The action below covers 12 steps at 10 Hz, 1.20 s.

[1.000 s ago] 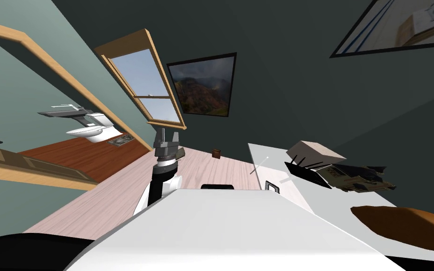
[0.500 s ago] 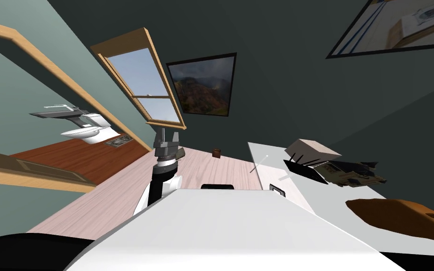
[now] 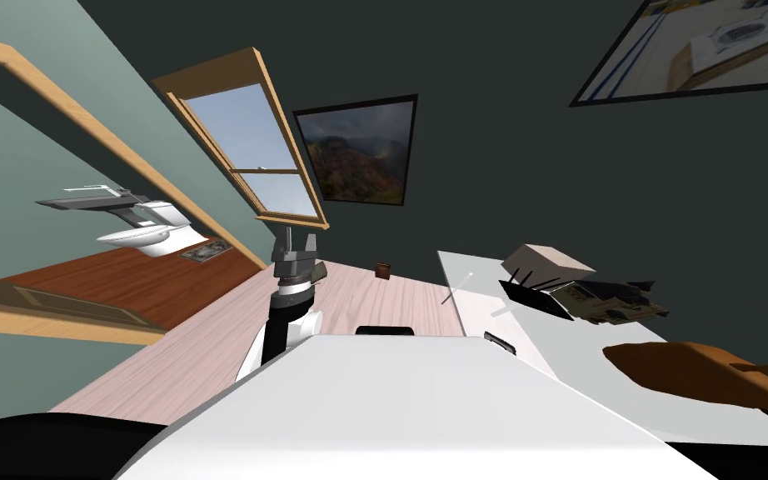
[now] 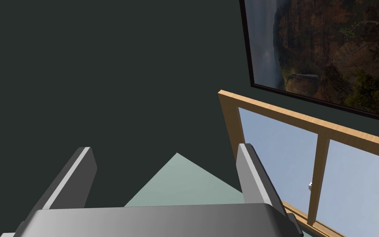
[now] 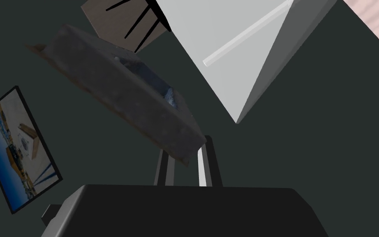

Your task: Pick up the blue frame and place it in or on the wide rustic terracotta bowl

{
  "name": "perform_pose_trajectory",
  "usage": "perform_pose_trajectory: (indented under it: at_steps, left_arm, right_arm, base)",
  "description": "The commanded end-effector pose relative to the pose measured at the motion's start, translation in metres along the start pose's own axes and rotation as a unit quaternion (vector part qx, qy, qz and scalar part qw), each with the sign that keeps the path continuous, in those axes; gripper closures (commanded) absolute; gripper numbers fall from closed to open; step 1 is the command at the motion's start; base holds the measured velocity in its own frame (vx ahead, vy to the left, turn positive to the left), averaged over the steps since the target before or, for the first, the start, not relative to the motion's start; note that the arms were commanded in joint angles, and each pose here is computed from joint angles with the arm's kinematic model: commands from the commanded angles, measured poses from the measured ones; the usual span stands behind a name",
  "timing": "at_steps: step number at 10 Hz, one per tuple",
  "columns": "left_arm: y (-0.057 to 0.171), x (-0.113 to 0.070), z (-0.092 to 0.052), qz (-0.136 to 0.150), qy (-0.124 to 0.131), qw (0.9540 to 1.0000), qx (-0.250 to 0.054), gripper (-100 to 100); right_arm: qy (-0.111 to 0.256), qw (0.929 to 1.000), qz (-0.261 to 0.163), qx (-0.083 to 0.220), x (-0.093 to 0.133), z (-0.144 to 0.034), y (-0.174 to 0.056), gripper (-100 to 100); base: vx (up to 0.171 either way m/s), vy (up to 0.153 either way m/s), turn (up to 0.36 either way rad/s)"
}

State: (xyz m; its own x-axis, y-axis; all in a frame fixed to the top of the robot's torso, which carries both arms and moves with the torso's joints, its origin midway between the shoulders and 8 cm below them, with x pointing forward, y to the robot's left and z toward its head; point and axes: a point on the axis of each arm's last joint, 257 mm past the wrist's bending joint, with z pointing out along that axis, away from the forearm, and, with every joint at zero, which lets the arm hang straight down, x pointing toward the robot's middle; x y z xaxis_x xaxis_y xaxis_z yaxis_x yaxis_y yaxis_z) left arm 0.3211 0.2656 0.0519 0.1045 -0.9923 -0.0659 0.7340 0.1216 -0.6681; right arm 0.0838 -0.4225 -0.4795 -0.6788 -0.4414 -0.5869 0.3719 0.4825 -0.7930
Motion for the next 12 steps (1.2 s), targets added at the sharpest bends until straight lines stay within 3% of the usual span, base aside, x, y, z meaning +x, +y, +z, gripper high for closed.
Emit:
perform_pose_trajectory:
  at_steps: [1,6,12]
  left_arm:
    - [0.000,0.000,0.000,0.000,0.000,1.0000,0.000,0]
    - [0.000,0.000,0.000,0.000,0.000,1.0000,0.000,0]
    - [0.000,0.000,0.000,0.000,0.000,1.0000,0.000,0]
  right_arm:
    - [-0.002,1.0000,0.001,0.004,0.002,-0.003,-0.007,100]
    - [-0.011,0.9999,-0.001,0.010,0.021,-0.014,-0.038,100]
    - [-0.014,0.9999,-0.003,-0.004,0.050,-0.020,-0.077,100]
  base:
    - [-0.020,0.006,-0.016]
    - [-0.020,-0.006,-0.021]
    - [-0.018,-0.018,-0.010]
